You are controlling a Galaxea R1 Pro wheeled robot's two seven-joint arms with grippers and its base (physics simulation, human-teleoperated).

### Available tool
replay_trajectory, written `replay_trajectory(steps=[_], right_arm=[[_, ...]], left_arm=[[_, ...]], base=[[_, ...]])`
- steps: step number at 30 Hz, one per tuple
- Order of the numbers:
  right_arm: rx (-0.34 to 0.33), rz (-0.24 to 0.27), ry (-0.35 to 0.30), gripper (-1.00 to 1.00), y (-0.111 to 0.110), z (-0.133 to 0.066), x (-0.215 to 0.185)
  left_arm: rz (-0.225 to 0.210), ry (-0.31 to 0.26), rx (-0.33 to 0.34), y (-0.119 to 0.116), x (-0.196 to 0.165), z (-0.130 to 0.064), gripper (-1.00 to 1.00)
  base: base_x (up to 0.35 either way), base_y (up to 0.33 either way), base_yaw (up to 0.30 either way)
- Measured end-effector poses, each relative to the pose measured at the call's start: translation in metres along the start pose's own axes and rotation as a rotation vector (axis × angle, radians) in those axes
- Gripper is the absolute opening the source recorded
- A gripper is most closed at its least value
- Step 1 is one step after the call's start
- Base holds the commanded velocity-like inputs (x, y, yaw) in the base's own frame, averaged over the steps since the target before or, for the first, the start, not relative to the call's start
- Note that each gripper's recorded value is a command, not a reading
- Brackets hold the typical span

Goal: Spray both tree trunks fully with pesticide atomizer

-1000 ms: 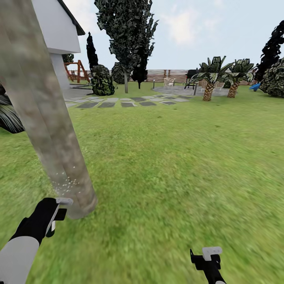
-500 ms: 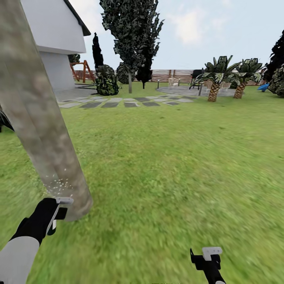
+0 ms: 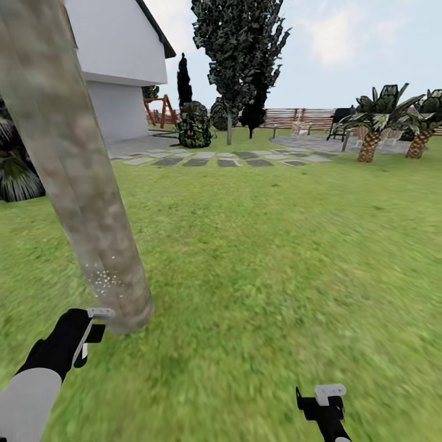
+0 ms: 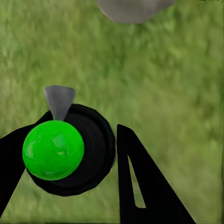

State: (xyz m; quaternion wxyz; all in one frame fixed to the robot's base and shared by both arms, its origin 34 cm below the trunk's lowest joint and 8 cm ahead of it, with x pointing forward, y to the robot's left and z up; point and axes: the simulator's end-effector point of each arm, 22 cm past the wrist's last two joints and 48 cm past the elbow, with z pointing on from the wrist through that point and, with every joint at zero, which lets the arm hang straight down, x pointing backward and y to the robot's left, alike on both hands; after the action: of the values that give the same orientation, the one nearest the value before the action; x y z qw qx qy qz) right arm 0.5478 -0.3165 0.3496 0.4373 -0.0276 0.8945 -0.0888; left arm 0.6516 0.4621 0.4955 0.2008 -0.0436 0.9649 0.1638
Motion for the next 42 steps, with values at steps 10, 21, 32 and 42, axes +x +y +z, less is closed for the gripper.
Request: replay_trajectory(steps=[10,21,32,42], right_arm=[[0.000,-0.001,0.000,1.00,0.000,0.000,0.000],[0.000,0.000,0.000,1.00,0.000,0.000,0.000],[0.000,0.000,0.000,1.00,0.000,0.000,0.000],[0.000,0.000,0.000,1.00,0.000,0.000,0.000]], left_arm=[[-0.001,-0.004,0.015,-0.010,-0.002,-0.001,-1.00],[-0.001,-0.013,0.025,-0.017,-0.005,-0.003,-1.00],[-0.004,-0.013,0.022,-0.016,-0.005,-0.003,-1.00],[-0.033,-0.062,0.032,-0.014,-0.013,-0.001,-1.00]], base=[[0.111,-0.258,0.264],[0.051,-0.271,0.012],[0.083,-0.267,0.173],[0.185,-0.241,0.277]])
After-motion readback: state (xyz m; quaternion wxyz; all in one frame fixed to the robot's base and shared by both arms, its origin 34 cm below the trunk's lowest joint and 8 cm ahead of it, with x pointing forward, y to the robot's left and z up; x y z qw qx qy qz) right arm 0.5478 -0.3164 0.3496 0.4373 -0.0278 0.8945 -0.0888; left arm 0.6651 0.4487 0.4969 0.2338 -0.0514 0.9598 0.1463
